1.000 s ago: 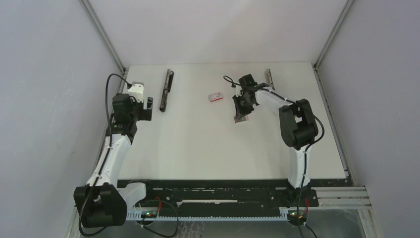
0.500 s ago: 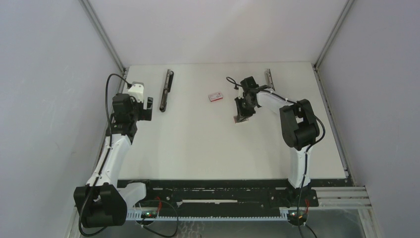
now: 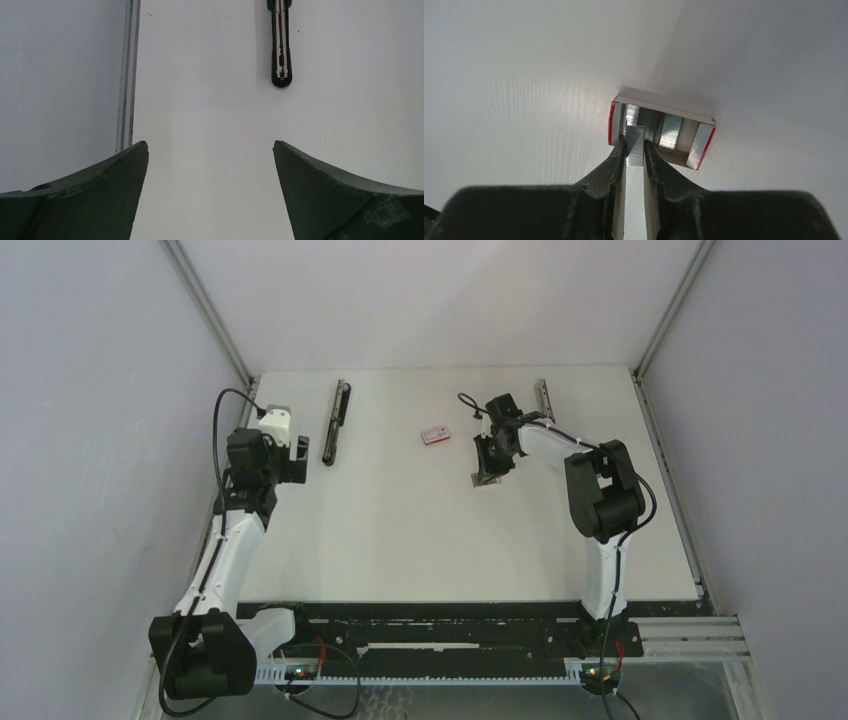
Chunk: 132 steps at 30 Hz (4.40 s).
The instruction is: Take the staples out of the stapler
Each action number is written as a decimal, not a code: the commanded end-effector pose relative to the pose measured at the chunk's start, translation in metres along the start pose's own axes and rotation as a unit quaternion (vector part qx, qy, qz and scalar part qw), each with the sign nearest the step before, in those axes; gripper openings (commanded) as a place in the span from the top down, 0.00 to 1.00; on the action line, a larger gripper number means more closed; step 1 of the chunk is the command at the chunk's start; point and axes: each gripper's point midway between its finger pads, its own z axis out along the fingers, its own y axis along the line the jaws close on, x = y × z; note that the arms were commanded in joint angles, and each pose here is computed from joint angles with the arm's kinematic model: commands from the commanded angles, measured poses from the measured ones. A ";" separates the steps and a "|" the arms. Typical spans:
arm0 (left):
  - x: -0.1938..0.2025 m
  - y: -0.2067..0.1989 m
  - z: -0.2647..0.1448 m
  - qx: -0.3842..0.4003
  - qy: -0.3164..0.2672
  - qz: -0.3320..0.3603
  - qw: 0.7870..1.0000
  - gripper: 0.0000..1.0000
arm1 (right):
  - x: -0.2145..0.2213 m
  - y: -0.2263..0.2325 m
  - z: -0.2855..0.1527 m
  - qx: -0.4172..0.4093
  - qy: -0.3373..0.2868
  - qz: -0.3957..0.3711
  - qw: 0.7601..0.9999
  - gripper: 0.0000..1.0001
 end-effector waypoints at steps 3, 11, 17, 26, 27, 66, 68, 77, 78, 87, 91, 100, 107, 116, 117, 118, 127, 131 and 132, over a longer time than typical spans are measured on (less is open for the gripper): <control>-0.001 0.000 0.002 -0.001 -0.011 -0.004 1.000 0.00 | -0.024 0.010 -0.017 -0.013 -0.042 0.003 0.999 0.88; -0.001 0.001 0.002 -0.002 -0.012 -0.005 1.000 0.00 | -0.029 0.008 -0.025 -0.018 -0.055 0.019 0.998 0.89; -0.001 0.000 0.003 0.000 -0.011 -0.005 1.000 0.00 | -0.031 0.009 -0.025 -0.026 -0.059 0.029 0.998 0.88; -0.001 0.000 0.003 -0.001 -0.010 -0.005 1.000 0.00 | -0.032 0.009 -0.019 -0.027 -0.056 0.039 0.997 0.89; -0.001 0.000 0.003 -0.001 -0.011 -0.005 1.000 0.00 | -0.032 0.009 -0.019 -0.026 -0.057 0.039 0.997 0.88; 0.001 0.000 0.004 -0.001 -0.009 -0.004 1.000 0.00 | -0.022 0.003 -0.002 -0.013 -0.036 0.038 0.999 0.88; 0.001 0.000 0.004 0.000 -0.009 -0.003 1.000 0.00 | -0.022 0.003 -0.001 -0.013 -0.035 0.036 0.999 0.88; 0.001 0.000 0.004 0.000 -0.009 -0.004 1.000 0.00 | -0.020 0.004 0.002 -0.012 -0.032 0.033 0.999 0.88; 0.001 0.000 0.004 0.000 -0.008 -0.003 1.000 0.00 | -0.019 0.005 0.002 -0.012 -0.031 0.032 0.999 0.88; 0.000 0.001 0.004 -0.002 -0.010 -0.004 1.000 0.00 | -0.018 0.004 0.004 -0.004 -0.028 0.026 0.999 0.88; 0.000 0.001 0.004 -0.001 -0.010 -0.003 1.000 0.00 | -0.018 0.002 0.003 0.002 -0.029 0.028 0.999 0.88; 0.001 0.000 0.004 -0.001 -0.009 -0.003 1.000 0.00 | -0.020 0.002 0.003 0.005 -0.032 0.024 0.999 0.86; 0.001 0.000 0.004 0.000 -0.009 -0.004 1.000 0.00 | -0.020 0.006 0.002 0.005 -0.033 0.016 0.999 0.78; 0.001 0.000 0.004 0.000 -0.010 -0.004 1.000 0.00 | -0.030 0.016 -0.011 0.003 -0.048 0.000 0.999 0.76; 0.000 0.000 0.004 0.001 -0.010 -0.004 1.000 0.00 | -0.033 0.015 -0.015 0.003 -0.053 0.000 0.999 0.75; 0.000 0.000 0.004 0.001 -0.011 -0.004 1.000 0.00 | -0.036 0.016 -0.020 0.002 -0.058 -0.002 0.998 0.75; -0.002 0.000 0.004 0.002 -0.010 -0.004 1.000 0.00 | -0.059 0.006 -0.067 0.009 -0.110 -0.011 0.994 0.69; -0.008 0.002 0.002 0.000 -0.015 -0.003 1.000 0.00 | -0.060 -0.008 -0.082 0.030 -0.118 -0.026 0.992 0.55; -0.010 0.002 0.001 0.002 -0.016 -0.003 1.000 0.00 | -0.059 -0.012 -0.084 0.037 -0.118 -0.030 0.992 0.51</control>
